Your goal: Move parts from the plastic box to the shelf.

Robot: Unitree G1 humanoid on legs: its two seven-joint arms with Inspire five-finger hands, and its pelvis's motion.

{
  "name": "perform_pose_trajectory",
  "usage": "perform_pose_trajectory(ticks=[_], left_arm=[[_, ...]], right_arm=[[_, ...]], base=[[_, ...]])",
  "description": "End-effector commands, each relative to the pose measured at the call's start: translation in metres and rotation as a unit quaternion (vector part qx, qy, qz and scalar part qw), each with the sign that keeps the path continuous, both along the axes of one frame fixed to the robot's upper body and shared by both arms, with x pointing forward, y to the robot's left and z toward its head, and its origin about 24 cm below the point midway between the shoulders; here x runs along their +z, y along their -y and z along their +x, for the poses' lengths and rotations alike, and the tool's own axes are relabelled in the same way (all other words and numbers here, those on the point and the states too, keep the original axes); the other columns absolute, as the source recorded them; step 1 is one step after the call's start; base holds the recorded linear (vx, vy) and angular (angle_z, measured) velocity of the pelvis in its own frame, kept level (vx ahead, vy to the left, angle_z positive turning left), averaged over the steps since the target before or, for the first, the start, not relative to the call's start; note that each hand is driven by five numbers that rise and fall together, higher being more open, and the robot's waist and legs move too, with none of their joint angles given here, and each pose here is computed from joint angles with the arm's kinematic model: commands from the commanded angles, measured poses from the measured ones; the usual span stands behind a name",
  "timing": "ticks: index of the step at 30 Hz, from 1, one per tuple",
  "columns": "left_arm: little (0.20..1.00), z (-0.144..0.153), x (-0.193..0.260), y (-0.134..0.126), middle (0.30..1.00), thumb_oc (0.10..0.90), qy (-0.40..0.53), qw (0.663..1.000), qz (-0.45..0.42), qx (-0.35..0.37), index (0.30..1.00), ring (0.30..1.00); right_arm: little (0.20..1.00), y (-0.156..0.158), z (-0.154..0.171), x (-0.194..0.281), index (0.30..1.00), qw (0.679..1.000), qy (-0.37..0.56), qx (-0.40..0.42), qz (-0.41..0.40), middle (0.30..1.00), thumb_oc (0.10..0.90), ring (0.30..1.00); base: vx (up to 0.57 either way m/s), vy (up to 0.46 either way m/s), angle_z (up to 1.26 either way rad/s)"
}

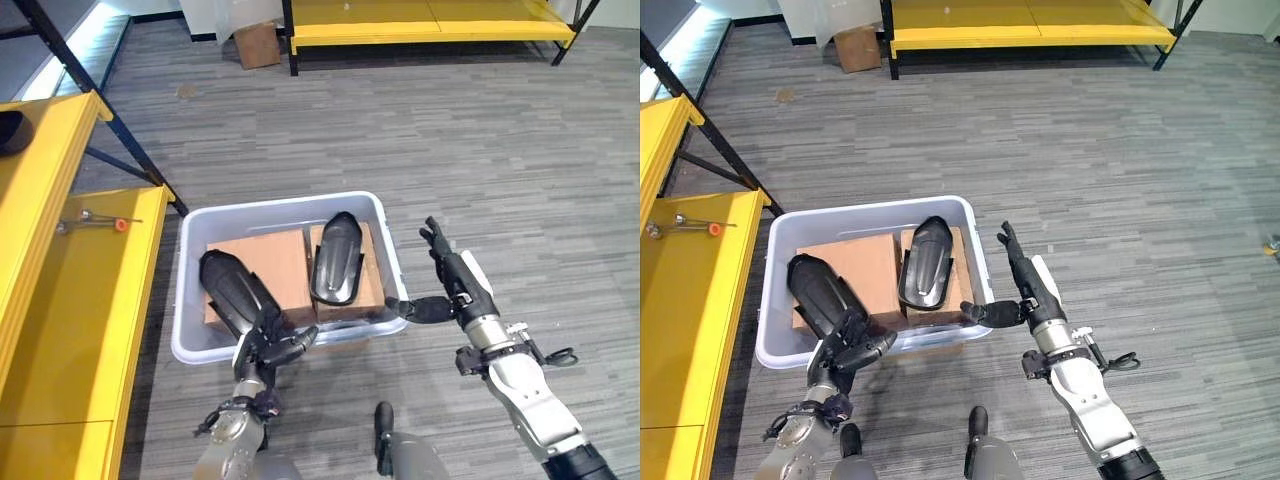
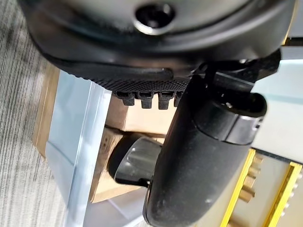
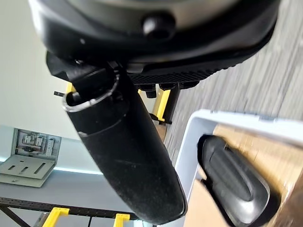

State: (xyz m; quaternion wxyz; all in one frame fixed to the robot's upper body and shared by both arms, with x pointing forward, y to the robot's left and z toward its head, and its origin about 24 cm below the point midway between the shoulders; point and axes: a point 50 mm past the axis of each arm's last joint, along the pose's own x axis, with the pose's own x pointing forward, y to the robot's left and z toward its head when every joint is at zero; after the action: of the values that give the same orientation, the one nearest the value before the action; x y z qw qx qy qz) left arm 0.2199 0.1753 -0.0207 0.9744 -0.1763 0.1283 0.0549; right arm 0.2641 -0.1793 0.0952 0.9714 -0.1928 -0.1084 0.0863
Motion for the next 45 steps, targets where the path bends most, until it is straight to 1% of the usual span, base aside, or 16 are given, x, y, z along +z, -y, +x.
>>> perform_pose_trajectory(ticks=[1, 6, 7, 8, 11, 26, 31, 37, 38, 45], left_arm=[[1.0, 0.017, 0.045, -0.016, 1.0, 0.9, 0.12, 0.992, 0.045, -0.016, 1.0, 1.0], [1.0, 0.019, 0.049, -0.012, 1.0, 0.9, 0.129, 0.99, 0.042, -0.023, 1.0, 1.0], [1.0, 0.02, 0.051, -0.012, 1.0, 0.9, 0.134, 0.99, 0.042, -0.024, 1.0, 1.0], [1.0, 0.02, 0.051, -0.012, 1.0, 0.9, 0.134, 0.99, 0.042, -0.024, 1.0, 1.0], [1.0, 0.022, 0.053, -0.011, 1.0, 0.9, 0.14, 0.989, 0.045, -0.022, 1.0, 1.0], [1.0, 0.027, 0.066, -0.012, 1.0, 0.9, 0.168, 0.984, 0.05, -0.006, 1.0, 1.0], [1.0, 0.03, 0.084, -0.012, 1.0, 0.9, 0.207, 0.977, 0.057, -0.004, 1.0, 1.0], [1.0, 0.029, 0.118, -0.012, 1.0, 0.9, 0.278, 0.959, 0.046, 0.002, 1.0, 1.0], [1.0, 0.027, 0.128, -0.013, 1.0, 0.9, 0.3, 0.953, 0.039, 0.003, 1.0, 1.0], [1.0, 0.02, 0.154, -0.018, 1.0, 0.9, 0.355, 0.934, 0.03, 0.014, 1.0, 1.0]], right_arm=[[1.0, -0.027, 0.005, 0.064, 1.0, 0.984, 0.173, 0.047, 0.006, 1.0, 0.9, 1.0], [1.0, -0.027, 0.012, 0.068, 1.0, 0.98, 0.191, 0.034, -0.049, 1.0, 0.9, 1.0], [1.0, -0.029, 0.017, 0.067, 1.0, 0.979, 0.191, 0.025, -0.072, 1.0, 0.9, 1.0], [1.0, -0.029, 0.017, 0.067, 1.0, 0.979, 0.191, 0.025, -0.072, 1.0, 0.9, 1.0], [1.0, -0.031, 0.025, 0.062, 1.0, 0.976, 0.19, 0.008, -0.109, 1.0, 0.9, 1.0], [1.0, -0.037, 0.045, 0.041, 1.0, 0.97, 0.165, -0.048, -0.171, 1.0, 0.9, 1.0], [1.0, -0.036, 0.051, 0.054, 1.0, 0.965, 0.191, -0.075, -0.165, 1.0, 0.9, 1.0], [1.0, -0.032, 0.043, 0.078, 1.0, 0.961, 0.237, -0.087, -0.113, 1.0, 0.9, 1.0], [1.0, -0.031, 0.038, 0.084, 1.0, 0.96, 0.25, -0.084, -0.094, 1.0, 0.9, 1.0], [1.0, -0.029, 0.027, 0.095, 1.0, 0.959, 0.271, -0.073, -0.043, 1.0, 0.9, 1.0]], base=[[0.0, 0.0, 0.0], [-0.02, 0.025, 0.08], [-0.03, 0.035, 0.13], [-0.03, 0.041, 0.05], [-0.02, 0.045, 0.06], [0.0, 0.038, 0.11], [0.0, 0.035, 0.06], [0.01, 0.029, 0.08], [0.02, 0.024, 0.04], [0.0, 0.005, 0.01]])
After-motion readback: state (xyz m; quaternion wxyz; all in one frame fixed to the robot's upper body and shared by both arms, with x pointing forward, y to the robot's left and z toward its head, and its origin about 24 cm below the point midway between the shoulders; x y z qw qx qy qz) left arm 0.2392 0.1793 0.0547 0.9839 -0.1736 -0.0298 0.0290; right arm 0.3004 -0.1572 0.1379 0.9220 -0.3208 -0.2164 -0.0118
